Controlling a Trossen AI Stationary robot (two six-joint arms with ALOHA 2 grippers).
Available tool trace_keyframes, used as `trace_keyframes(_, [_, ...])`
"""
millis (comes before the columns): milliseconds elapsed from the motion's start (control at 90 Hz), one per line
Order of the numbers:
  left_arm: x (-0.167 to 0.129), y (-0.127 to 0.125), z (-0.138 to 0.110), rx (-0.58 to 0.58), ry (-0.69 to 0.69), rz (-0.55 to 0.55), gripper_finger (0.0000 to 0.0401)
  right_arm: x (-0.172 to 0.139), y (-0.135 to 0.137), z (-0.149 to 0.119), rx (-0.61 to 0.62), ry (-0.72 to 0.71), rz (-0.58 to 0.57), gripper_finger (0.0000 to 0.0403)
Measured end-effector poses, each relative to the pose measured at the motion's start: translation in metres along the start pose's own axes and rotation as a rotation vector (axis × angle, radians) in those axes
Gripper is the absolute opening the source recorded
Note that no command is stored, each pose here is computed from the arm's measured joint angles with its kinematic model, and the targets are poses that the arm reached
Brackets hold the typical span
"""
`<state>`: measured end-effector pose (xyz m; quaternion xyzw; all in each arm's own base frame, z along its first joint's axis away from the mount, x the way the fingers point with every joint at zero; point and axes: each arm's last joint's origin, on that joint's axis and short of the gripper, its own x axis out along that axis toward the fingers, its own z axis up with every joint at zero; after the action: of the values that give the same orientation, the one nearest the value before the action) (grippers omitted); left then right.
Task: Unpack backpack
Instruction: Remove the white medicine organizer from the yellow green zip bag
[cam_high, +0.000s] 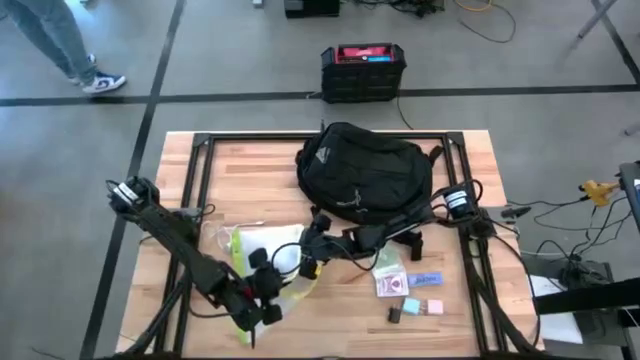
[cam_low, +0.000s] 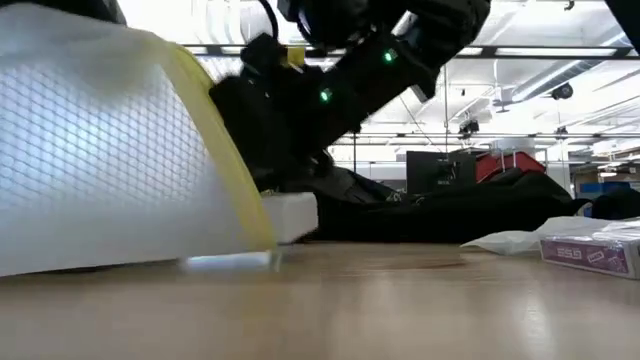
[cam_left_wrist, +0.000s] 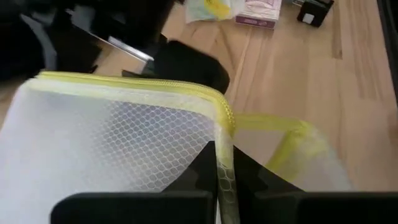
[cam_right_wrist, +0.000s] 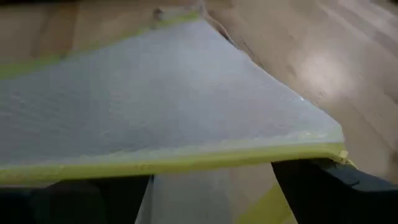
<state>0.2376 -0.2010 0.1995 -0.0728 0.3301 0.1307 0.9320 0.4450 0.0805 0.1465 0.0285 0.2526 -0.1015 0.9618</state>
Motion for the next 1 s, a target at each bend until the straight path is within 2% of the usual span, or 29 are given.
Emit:
trace_keyframes(289, [-0.003, -0.006, 0.000, 0.024, -0.027, -0.036, 0.0000, 0.000, 0.000, 0.005, -0.060, -0.006, 0.031, 0.0307])
trace_keyframes(644, [-0.014, -0.004, 0.000, 0.032, -0.024, -0.043, 0.0000, 0.007, -0.004, -0.017, -0.154, 0.115, 0.048, 0.0292])
trace_keyframes(822, [-0.024, 0.008, -0.011, -0.014, 0.040, 0.057, 0.0000, 0.001, 0.006, -0.024, -0.220, 0.164, 0.083, 0.0290])
trace_keyframes(1000, [-0.027, 0.018, -0.020, -0.052, 0.074, 0.139, 0.0000, -0.007, 0.011, -0.022, -0.207, 0.195, 0.127, 0.0297])
